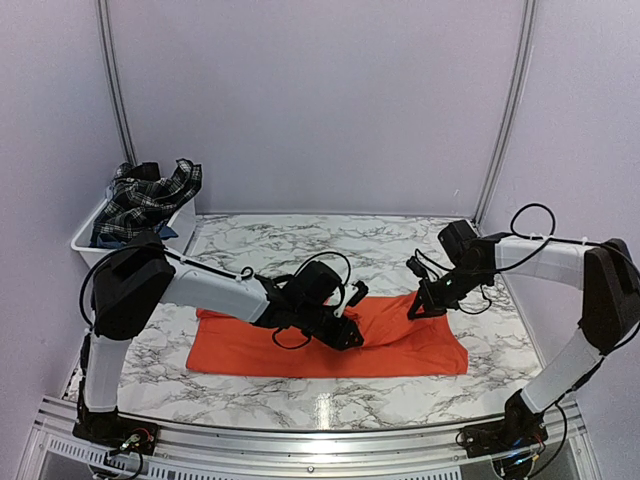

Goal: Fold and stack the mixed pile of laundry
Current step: Smooth out the rectangle-folded T-shirt at the center of the board.

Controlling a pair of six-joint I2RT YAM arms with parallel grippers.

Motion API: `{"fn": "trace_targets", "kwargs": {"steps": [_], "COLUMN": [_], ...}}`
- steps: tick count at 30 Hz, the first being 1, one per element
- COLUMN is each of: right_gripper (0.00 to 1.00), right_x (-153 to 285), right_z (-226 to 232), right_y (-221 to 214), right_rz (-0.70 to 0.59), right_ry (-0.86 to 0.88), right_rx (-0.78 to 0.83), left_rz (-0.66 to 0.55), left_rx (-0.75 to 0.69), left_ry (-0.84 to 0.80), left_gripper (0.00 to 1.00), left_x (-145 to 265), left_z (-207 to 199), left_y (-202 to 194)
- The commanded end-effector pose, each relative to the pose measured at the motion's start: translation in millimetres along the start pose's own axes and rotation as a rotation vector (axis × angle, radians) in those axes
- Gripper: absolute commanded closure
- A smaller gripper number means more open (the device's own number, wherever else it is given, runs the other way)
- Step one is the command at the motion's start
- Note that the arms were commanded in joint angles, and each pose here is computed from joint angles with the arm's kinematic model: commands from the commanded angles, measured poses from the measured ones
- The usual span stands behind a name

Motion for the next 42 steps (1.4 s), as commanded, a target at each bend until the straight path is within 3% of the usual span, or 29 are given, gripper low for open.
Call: {"fn": "trace_targets", "kwargs": {"steps": [1,6,15,29,32,33,37,39,42], "right_gripper": [1.00,1.00,1.00,1.00,0.92,0.85,0.55,0.45,0.45], "right_x": [8.7,12.6,20.8,-1.7,2.8,6.5,31.6,44.1,45.1], "right_z": [5.7,7.8,16.1,9.7,15.9,17.9,22.4,22.4,23.1], "right_y": [-6.6,-12.4,-28.8,-55.2,-58.0,-56.6,-39.9,-25.4,-6.4], "right_rz": [-0.002,-0.003,-0.003,0.084,0.108,0.113,0.079,0.008,-0.048], "right_ry": [0.020,0.033,0.066,0.047,0.089,0.087,0.045,0.050,0.065], "right_rx": [0.008,0.005,0.003,-0.026,-0.027,-0.034,-0.040,-0.041,-0.039], "left_rz": [-0.009,-0.003,-0.004,0.055,0.016,-0.003,-0.114,-0.143,-0.130], "left_rx": [0.001,0.008,0.005,-0.043,-0.069,-0.070,-0.058,-0.021,0.054], "left_ry": [-0.039,-0.041,-0.049,-0.003,0.053,0.068,0.161,0.236,0.330], "left_gripper": [0.80,1.00,1.00,1.00,0.71,0.59,0.30,0.21,0.22], "left_x": [-4.3,-2.7,6.2,14.8,37.8,48.5,108.0,133.7,160.6], "left_z": [-4.4,-4.9,-9.7,-7.7,-3.2,-0.7,16.2,39.0,73.2], "left_y": [6.4,8.7,11.4,4.5,10.5,13.7,29.1,26.5,20.5]}}
Point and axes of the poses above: each gripper's point midway between its finger pads, its own x axis back along the fingers, its own z axis along the line the jaws close on, y = z × x, the point moved 8 cm from there along x, back along the fingers, and after that the axes turned 4 degrees about -x, right-handed, at the moved point
